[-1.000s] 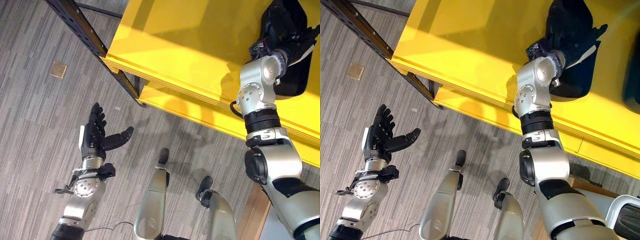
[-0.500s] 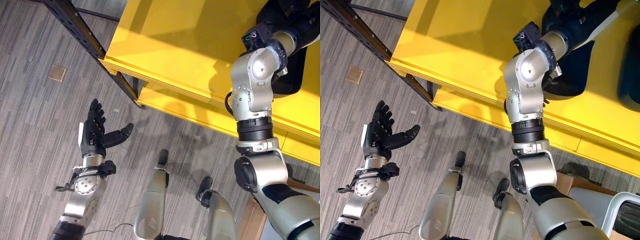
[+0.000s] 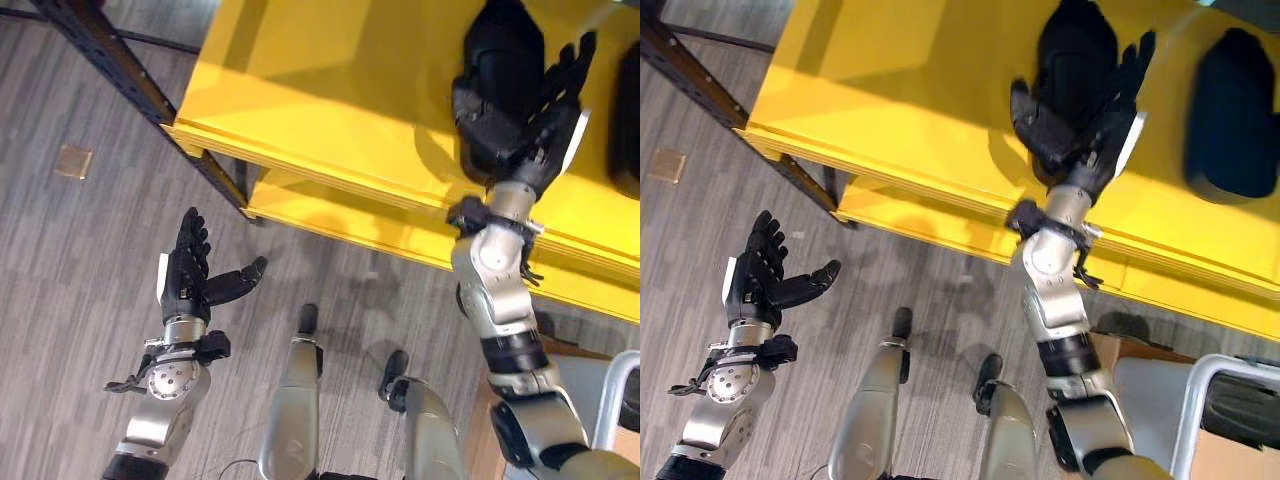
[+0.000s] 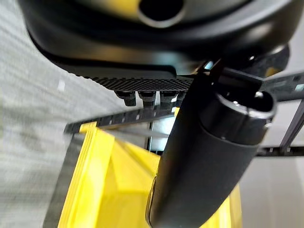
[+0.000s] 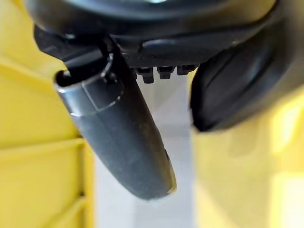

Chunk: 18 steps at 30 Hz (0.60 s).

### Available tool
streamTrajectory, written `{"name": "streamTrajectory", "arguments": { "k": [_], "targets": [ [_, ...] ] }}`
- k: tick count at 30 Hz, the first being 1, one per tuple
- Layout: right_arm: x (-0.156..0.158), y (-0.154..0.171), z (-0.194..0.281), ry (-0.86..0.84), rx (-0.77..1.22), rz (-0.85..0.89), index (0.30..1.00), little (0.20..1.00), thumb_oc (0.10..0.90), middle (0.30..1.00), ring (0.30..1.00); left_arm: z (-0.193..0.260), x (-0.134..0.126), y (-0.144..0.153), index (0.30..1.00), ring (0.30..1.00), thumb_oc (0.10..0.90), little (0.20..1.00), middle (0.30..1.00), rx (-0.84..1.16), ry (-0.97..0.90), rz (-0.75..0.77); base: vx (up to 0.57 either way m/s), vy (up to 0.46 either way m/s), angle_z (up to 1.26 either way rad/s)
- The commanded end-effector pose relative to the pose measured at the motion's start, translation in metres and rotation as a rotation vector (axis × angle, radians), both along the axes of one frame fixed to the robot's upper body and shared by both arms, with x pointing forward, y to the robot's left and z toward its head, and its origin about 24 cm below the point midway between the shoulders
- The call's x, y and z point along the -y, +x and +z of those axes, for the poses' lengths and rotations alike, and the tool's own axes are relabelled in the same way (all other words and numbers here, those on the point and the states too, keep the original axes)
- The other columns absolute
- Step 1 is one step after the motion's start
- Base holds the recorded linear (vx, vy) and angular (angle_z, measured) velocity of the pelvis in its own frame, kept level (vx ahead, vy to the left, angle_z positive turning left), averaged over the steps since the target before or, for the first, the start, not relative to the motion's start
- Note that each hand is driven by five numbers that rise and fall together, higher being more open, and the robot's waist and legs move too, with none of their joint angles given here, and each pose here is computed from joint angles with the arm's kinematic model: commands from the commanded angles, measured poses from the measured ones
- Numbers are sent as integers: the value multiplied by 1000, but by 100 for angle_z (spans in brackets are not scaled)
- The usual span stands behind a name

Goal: Move parts from the plastic box to the shelf.

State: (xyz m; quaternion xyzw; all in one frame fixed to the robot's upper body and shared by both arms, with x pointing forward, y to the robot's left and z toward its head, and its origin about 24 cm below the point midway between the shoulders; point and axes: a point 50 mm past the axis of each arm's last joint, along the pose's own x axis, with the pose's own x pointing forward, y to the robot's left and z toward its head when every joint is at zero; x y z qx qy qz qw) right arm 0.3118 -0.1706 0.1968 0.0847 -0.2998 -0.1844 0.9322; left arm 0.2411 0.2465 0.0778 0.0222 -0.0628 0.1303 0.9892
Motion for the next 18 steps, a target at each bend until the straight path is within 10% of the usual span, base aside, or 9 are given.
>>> {"name": "streamTrajectory", "arguments": {
  "k": [1,18],
  "targets": [
    [0,-32,46,-161,306,48,1000,1000,900,1000,1000,28,-1,-10,1000,1000,900,1000,1000,156,61,-18,-15,-9,-29],
    [46,-93,17,-1113,95,-156,1000,1000,900,1000,1000,5,-9,-21,1000,1000,900,1000,1000,49,134,-91,35,-18,-13]
  ]
}}
